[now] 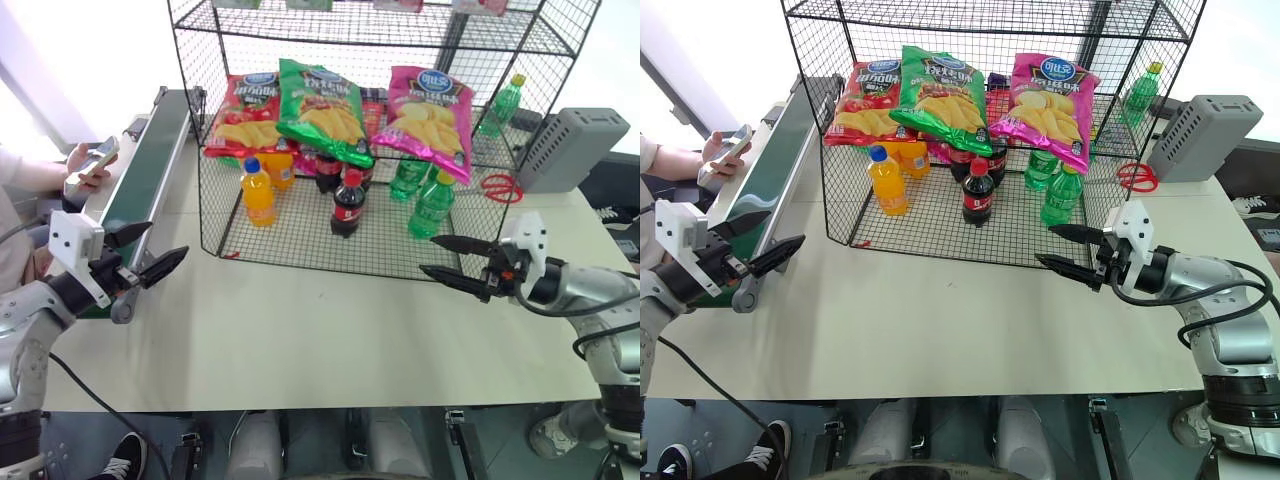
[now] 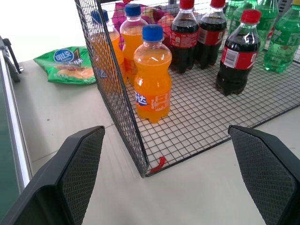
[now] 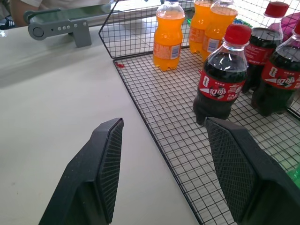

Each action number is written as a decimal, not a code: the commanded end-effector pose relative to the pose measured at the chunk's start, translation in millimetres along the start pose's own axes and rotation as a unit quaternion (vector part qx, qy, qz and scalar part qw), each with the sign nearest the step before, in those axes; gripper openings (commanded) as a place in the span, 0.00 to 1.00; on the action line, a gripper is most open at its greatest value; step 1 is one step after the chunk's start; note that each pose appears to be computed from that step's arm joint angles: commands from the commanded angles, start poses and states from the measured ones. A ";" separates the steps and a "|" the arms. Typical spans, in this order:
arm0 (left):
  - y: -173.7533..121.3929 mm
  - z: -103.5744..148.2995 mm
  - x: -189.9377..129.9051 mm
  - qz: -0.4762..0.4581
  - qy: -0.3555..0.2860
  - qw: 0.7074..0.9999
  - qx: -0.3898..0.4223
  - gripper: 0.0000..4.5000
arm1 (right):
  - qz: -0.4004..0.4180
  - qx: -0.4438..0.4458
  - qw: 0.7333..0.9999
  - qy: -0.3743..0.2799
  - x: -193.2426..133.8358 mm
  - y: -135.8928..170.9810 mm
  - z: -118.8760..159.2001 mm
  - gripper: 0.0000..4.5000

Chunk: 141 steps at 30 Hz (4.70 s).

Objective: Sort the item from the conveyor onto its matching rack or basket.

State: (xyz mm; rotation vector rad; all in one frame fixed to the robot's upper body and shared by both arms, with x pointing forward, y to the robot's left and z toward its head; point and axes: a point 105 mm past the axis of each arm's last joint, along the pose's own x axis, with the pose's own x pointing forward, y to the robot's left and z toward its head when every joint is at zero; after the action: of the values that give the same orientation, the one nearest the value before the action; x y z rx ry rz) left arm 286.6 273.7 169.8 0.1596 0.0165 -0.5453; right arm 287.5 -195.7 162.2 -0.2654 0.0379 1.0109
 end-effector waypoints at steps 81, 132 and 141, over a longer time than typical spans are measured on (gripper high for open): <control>-8.3 -1.3 0.0 -0.019 0.004 0.998 0.057 1.00 | 0.005 -0.082 0.997 0.009 9.5 -10.5 -1.0 0.63; -11.7 -8.1 -25.8 -0.030 0.017 0.999 -0.006 1.00 | 0.061 -0.100 0.993 -0.004 27.0 0.0 11.2 0.63; -1.2 -1.2 -43.5 0.025 0.012 0.998 0.049 1.00 | 0.114 -0.039 0.991 -0.054 47.1 27.5 22.7 0.70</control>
State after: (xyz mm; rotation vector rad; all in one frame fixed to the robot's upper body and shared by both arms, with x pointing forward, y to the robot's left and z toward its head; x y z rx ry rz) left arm 251.3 289.6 152.3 0.1939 0.0738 -0.5354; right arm 292.5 -146.7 158.3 -0.3190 -0.0191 1.2220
